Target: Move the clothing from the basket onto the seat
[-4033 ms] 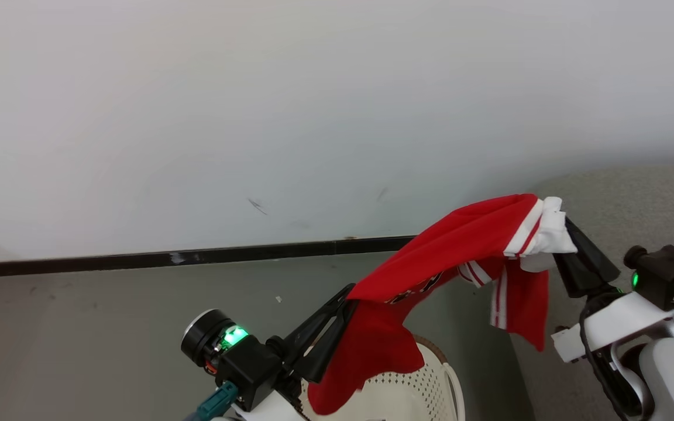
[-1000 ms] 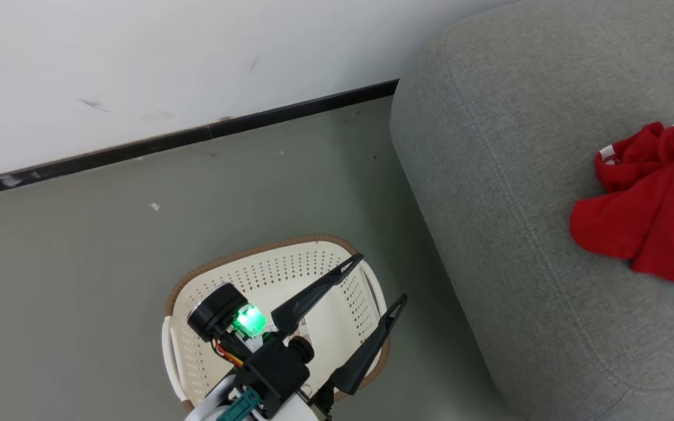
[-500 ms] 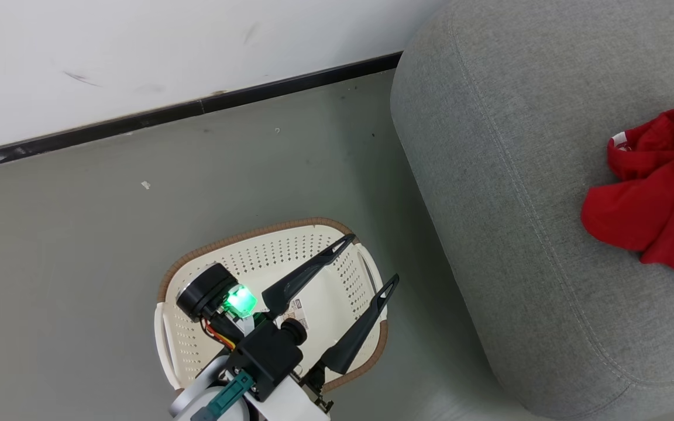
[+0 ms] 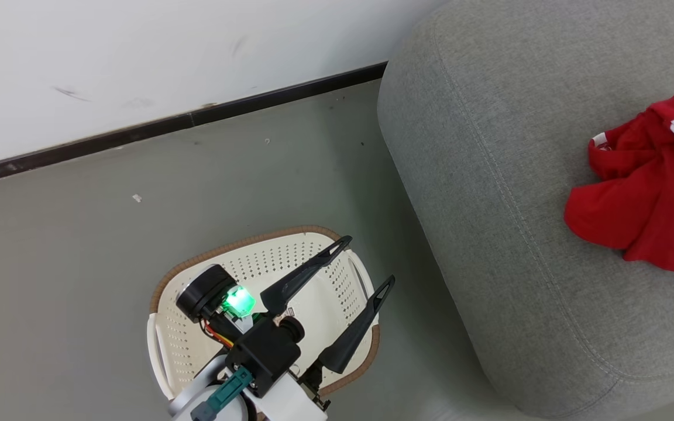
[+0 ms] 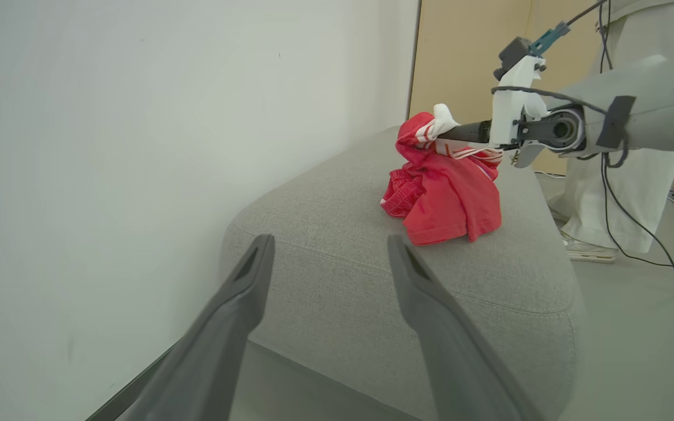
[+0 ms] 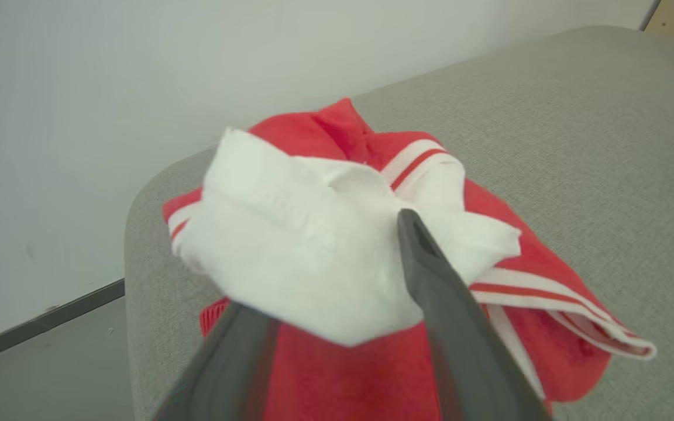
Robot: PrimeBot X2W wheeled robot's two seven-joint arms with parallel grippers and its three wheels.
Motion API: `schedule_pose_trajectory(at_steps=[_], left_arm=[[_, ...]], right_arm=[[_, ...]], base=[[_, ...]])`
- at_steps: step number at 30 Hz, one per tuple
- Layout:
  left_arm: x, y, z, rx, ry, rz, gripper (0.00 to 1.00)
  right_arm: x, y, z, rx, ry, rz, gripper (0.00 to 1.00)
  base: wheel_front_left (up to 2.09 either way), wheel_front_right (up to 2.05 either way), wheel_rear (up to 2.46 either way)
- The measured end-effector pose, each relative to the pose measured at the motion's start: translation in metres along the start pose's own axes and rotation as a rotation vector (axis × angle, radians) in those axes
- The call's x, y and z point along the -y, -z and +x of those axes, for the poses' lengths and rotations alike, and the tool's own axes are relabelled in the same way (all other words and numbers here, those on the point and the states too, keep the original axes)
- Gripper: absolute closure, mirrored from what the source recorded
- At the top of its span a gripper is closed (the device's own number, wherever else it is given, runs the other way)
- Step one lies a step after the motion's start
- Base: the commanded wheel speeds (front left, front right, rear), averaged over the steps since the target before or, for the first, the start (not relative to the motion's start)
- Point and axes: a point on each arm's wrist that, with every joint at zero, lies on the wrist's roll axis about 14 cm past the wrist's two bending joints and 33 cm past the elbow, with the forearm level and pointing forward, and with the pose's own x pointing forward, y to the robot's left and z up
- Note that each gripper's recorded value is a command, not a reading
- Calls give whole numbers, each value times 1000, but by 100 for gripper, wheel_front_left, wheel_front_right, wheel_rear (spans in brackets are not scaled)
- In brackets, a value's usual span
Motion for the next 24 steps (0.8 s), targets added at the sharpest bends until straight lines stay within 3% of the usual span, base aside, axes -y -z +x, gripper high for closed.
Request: schedule_pose_trajectory(at_steps=[13,24], left_arm=[[-4,2,3,1,-15,-5,0],[-18,6,-12,-23,-113,-2,0]], right_arm=[[-5,9,-26,-6,-59,-45,0],[-12,-19,-43,102,-105,-30,0]], base=[[0,0,0],[0,0,0]])
